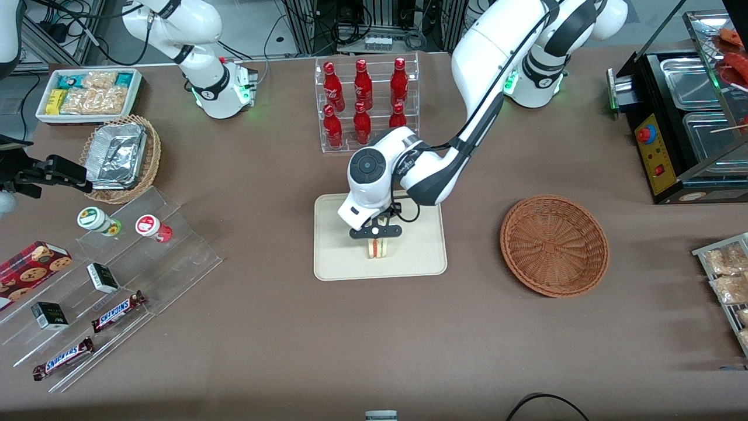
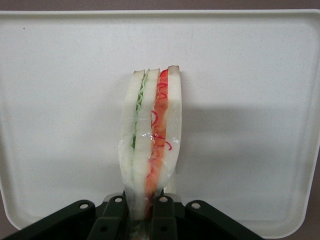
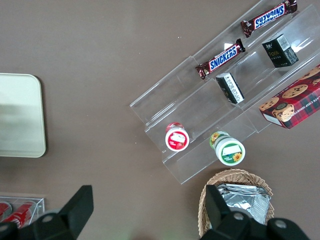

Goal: Place sandwich from basket to tray
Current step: 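Lower the sandwich onto the tray and open the left gripper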

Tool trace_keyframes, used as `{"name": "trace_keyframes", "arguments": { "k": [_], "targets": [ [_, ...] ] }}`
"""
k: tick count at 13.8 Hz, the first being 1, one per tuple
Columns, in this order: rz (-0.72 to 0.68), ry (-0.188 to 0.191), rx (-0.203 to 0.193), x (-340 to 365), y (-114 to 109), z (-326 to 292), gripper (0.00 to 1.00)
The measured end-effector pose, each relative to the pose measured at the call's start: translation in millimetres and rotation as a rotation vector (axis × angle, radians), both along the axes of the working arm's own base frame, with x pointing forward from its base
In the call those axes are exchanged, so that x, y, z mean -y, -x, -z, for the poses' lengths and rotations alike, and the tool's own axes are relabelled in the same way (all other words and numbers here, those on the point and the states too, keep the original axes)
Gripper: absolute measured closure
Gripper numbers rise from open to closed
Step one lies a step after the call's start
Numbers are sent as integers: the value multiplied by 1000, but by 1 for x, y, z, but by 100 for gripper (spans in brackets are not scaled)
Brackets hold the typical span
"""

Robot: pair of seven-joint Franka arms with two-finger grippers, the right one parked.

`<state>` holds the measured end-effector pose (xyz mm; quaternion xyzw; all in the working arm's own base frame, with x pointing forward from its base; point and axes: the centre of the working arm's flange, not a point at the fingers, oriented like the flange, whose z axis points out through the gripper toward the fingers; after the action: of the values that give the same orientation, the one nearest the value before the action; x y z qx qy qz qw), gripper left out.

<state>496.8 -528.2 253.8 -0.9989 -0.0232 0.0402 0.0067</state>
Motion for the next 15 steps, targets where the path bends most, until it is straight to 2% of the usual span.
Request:
{"name": "trace_keyframes", "arguments": {
  "k": [8,9,15],
  "targets": [
    [-15,-12,-14,-1,1,14,84],
    [-15,-13,-15,-1,1,15,79],
    [-17,-8,-10,0,-1,12,21]
  ]
}}
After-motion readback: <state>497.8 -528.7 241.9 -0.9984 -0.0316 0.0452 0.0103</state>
